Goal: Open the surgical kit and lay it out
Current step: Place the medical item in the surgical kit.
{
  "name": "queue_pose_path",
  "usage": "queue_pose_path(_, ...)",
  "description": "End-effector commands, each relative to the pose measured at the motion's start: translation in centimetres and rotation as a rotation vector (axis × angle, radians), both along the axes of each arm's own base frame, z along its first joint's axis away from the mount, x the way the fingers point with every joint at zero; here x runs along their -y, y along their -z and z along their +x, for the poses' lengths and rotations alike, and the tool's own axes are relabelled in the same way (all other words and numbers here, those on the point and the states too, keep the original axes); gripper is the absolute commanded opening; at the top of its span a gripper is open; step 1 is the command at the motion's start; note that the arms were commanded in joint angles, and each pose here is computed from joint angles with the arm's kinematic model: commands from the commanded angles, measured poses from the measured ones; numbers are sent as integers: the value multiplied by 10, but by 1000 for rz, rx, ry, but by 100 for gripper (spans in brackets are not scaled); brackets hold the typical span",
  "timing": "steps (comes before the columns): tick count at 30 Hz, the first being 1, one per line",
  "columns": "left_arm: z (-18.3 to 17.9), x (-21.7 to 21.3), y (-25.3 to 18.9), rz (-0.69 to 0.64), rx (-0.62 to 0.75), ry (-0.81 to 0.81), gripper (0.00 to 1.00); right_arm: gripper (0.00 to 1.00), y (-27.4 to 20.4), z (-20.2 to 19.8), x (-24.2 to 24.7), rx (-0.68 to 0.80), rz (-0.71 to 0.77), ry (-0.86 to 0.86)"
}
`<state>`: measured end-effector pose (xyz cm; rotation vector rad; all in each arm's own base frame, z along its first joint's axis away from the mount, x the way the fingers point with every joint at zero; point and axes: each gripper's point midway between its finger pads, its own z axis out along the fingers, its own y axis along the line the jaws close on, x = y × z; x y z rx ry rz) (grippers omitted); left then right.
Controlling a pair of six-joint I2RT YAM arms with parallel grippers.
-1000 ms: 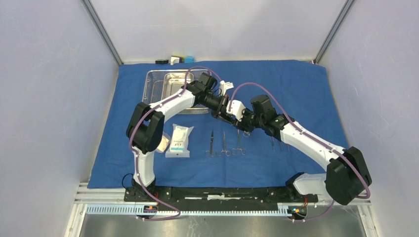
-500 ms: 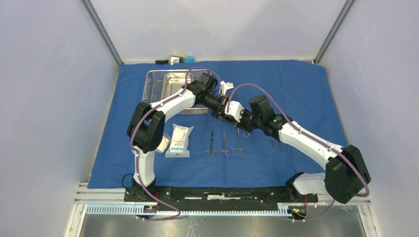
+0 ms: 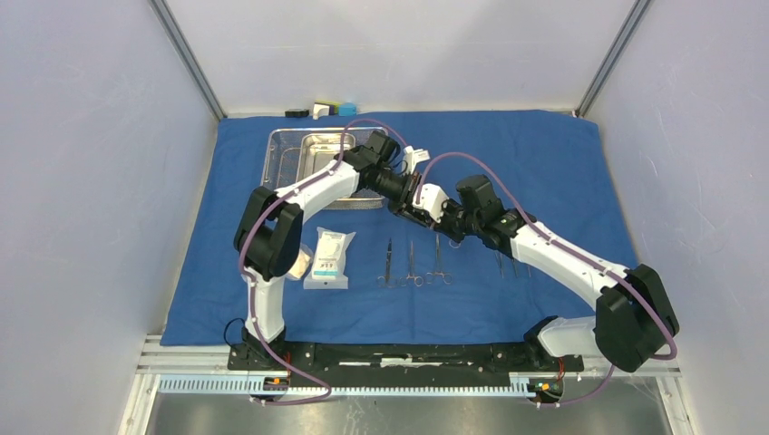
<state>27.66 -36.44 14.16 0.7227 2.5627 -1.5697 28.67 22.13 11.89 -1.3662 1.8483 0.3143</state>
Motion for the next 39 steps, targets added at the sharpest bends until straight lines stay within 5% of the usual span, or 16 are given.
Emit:
queue_pose_path(1,22,-4,-16,-29,97,3,32,0,-11,7,0,30,30,51)
queue_pose_path(10,78,-56,-18,79,259,-153,69,0,7,10,30,-18,33,328)
queue_pose_path(12,92,-67,-20,109,301,-193,72,10,9,9,34,-42,48,390)
queue_pose_path(14,102,-75,-22,127,323,-225,73,14,11,7,34,-89,66,434)
queue_pose_path(18,119,-84,-21,162,347,-270,74,0,24,2,39,-231,147,533)
queue_pose_path(23,135,-95,-25,193,366,-291,75,0,53,-11,59,-423,261,717)
queue_pose_path(39,132,-110,-25,264,421,-276,76,0,95,-32,77,-605,286,987)
